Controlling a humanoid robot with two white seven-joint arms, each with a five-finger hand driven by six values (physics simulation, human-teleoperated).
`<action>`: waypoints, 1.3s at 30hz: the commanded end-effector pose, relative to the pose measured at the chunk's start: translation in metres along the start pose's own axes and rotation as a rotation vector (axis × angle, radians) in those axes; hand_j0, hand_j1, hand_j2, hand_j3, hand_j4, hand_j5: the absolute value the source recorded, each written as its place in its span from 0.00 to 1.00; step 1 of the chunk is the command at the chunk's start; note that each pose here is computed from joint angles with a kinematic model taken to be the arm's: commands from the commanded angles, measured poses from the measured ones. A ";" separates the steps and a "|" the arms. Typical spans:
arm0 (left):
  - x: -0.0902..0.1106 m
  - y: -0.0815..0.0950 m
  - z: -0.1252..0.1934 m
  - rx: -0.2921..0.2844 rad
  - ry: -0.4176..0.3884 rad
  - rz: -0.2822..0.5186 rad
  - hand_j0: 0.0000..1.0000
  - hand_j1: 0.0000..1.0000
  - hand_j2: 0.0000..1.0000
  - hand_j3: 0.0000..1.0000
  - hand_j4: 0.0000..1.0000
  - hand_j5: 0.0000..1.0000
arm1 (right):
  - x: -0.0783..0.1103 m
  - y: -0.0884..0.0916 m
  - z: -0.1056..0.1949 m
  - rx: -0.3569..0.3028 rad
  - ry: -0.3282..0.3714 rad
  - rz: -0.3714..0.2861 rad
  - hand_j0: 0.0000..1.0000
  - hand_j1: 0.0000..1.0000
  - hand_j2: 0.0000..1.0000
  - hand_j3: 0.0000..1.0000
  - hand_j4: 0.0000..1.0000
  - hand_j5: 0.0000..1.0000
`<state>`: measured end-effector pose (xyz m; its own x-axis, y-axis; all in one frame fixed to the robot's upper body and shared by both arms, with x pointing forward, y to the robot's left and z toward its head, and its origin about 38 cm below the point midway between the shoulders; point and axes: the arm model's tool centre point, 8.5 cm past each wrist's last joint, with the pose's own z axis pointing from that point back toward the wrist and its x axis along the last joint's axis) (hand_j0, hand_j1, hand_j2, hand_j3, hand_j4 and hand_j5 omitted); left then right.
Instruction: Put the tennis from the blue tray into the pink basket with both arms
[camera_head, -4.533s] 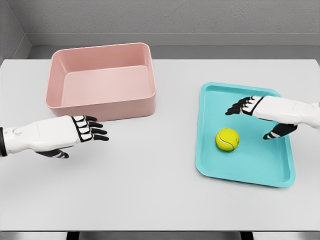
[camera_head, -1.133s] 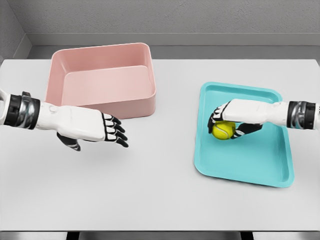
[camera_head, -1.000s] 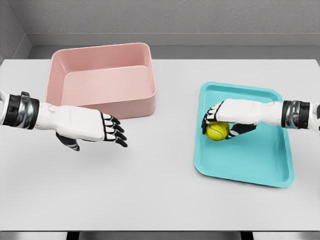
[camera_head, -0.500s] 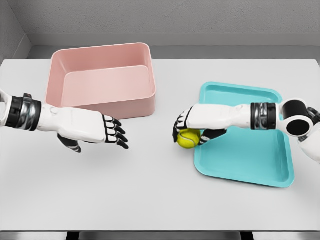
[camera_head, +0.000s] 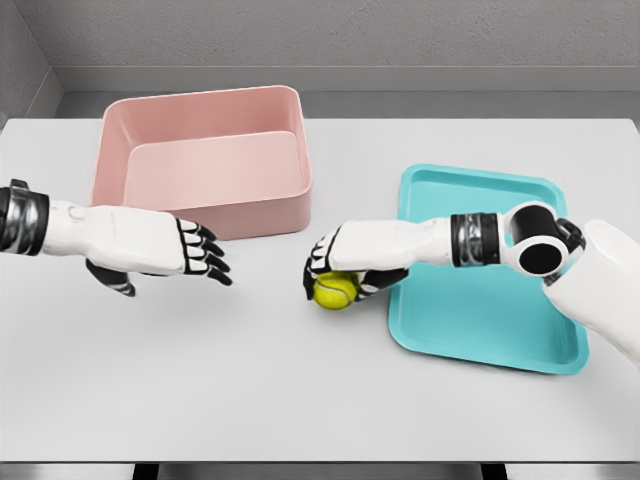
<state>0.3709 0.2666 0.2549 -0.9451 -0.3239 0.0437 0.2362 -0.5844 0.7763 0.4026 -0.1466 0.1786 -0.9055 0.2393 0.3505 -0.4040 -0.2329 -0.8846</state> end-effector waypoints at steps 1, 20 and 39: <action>-0.001 0.000 0.003 0.002 0.007 0.006 1.00 1.00 1.00 1.00 1.00 1.00 | -0.001 0.008 -0.011 0.016 -0.008 -0.019 0.57 0.57 0.57 0.57 0.57 0.57; -0.001 -0.004 0.003 -0.007 0.010 0.009 1.00 1.00 1.00 1.00 1.00 1.00 | -0.007 0.019 -0.037 0.072 -0.010 -0.025 0.64 0.64 0.64 0.64 0.64 0.64; -0.006 -0.006 0.024 -0.007 0.061 0.020 1.00 1.00 1.00 1.00 1.00 1.00 | -0.036 -0.036 0.072 0.108 0.218 0.121 1.00 1.00 1.00 1.00 1.00 1.00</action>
<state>0.3701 0.2891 0.2642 -0.9269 -0.3749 0.0174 0.2519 -0.5872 0.7693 0.4389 -0.1926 0.2154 -0.9176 0.3566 0.1755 -0.3076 -0.3573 -0.8819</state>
